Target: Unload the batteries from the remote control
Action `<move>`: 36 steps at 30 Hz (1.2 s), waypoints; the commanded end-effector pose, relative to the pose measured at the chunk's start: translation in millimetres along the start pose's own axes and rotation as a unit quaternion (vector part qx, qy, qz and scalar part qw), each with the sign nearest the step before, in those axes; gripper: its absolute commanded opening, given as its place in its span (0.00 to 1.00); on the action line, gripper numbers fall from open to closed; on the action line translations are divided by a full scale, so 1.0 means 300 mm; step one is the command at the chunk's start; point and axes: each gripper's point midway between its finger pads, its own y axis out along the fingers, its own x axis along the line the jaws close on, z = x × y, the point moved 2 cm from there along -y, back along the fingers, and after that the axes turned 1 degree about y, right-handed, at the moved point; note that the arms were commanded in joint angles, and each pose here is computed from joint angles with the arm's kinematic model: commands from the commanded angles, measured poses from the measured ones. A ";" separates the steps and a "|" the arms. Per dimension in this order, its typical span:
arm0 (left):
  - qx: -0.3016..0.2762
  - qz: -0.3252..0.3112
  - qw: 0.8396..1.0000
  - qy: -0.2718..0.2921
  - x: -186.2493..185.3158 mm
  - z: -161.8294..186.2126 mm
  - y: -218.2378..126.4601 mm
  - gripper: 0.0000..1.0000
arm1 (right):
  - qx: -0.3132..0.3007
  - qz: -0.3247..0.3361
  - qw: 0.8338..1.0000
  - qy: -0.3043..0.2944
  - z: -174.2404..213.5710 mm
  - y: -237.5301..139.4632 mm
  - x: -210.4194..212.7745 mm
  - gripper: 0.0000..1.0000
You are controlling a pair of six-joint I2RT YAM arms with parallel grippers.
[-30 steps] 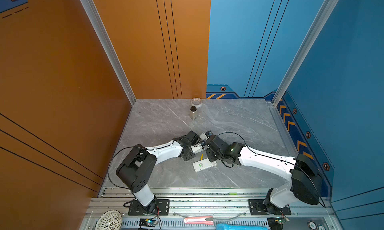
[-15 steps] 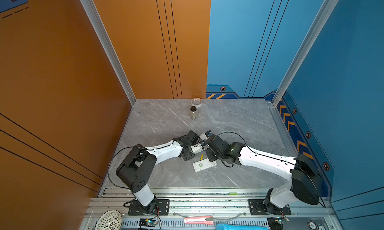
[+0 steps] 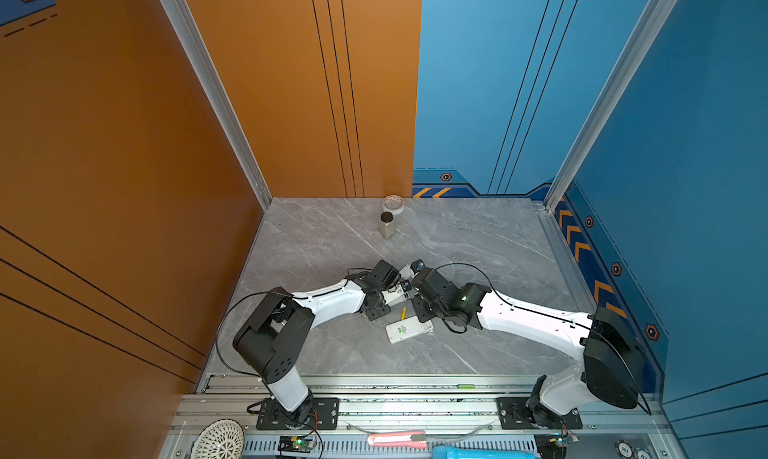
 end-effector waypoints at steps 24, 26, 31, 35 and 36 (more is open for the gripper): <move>0.052 0.042 0.998 0.013 -0.055 0.094 0.053 0.00 | -0.021 -0.002 1.000 0.013 -0.056 -0.033 -0.008 0.00; 0.051 0.042 0.998 0.012 -0.053 0.094 0.052 0.00 | -0.016 -0.001 1.000 0.012 -0.053 -0.029 -0.008 0.00; 0.054 0.036 0.998 0.013 -0.047 0.097 0.053 0.00 | -0.008 0.001 1.000 0.012 -0.046 -0.018 -0.012 0.00; 0.053 0.038 0.998 0.013 -0.049 0.096 0.054 0.00 | 0.002 -0.002 1.000 0.010 -0.037 -0.004 -0.008 0.00; 0.054 0.038 0.998 0.013 -0.049 0.096 0.055 0.00 | 0.003 -0.003 1.000 0.009 -0.039 -0.004 -0.005 0.00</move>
